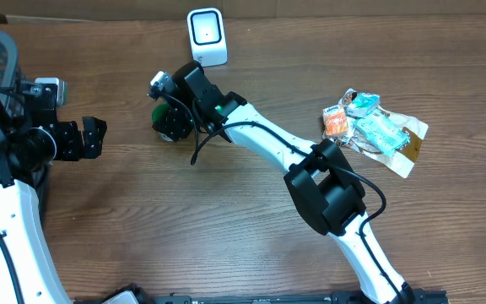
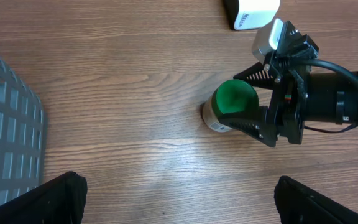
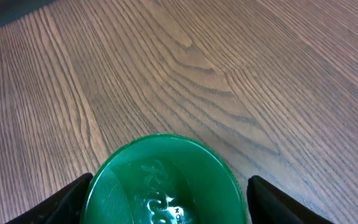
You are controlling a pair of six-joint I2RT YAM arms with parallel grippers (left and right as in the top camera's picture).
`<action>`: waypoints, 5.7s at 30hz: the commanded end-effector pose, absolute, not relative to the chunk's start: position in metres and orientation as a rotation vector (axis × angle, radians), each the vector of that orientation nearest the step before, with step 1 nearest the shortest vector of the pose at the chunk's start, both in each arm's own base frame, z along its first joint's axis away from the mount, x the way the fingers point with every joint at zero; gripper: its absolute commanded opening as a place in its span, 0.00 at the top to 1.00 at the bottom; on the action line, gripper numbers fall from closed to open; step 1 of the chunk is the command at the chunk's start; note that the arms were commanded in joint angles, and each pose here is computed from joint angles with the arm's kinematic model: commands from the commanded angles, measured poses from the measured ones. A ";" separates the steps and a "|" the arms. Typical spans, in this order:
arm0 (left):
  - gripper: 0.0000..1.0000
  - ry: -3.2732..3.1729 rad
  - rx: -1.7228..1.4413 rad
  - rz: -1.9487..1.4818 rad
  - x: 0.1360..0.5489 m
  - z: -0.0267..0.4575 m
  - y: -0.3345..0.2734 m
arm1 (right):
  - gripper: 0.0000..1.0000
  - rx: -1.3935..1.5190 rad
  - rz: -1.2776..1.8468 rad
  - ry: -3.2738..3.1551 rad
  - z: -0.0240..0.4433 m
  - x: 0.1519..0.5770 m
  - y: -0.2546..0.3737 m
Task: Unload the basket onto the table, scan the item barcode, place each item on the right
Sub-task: 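Grasp the green-lidded jar from above with the right gripper, then lift the jar and hold it below the white scanner, then tilt the jar and hold its side toward the scanner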
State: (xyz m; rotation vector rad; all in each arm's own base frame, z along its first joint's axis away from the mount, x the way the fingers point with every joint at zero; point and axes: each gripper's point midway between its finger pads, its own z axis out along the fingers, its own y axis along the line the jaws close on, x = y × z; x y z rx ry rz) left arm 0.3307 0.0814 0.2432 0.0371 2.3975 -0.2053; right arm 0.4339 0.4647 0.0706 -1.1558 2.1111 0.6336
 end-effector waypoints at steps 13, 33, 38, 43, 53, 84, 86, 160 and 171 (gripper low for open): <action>0.00 2.395 0.042 -0.204 0.331 0.243 0.083 | 0.44 -1.111 0.634 2.131 0.113 0.430 0.451; 0.00 2.395 0.042 -0.204 0.331 0.243 0.083 | 0.41 -0.283 0.238 2.661 0.111 0.441 0.304; 0.01 2.395 0.042 -0.204 0.331 0.243 0.083 | 0.39 -0.123 0.285 2.666 0.090 0.443 0.305; 0.00 2.395 0.042 -0.204 0.331 0.243 0.083 | 0.34 -0.107 0.279 2.685 0.083 0.438 0.303; 0.00 2.395 0.042 -0.204 0.331 0.243 0.083 | 0.00 -0.300 0.288 2.797 0.126 0.415 0.294; 0.00 2.395 0.042 -0.204 0.331 0.243 0.083 | 0.05 -0.368 0.239 2.807 0.149 0.441 0.283; 0.01 2.395 0.042 -0.204 0.331 0.243 0.083 | 0.05 -0.392 0.234 2.816 0.142 0.438 0.288; 0.00 2.395 0.042 -0.204 0.331 0.243 0.083 | 0.44 -1.496 0.981 2.387 0.195 0.346 0.345; 0.00 2.395 0.042 -0.204 0.331 0.243 0.083 | 0.45 -1.145 1.647 2.210 0.261 0.360 0.319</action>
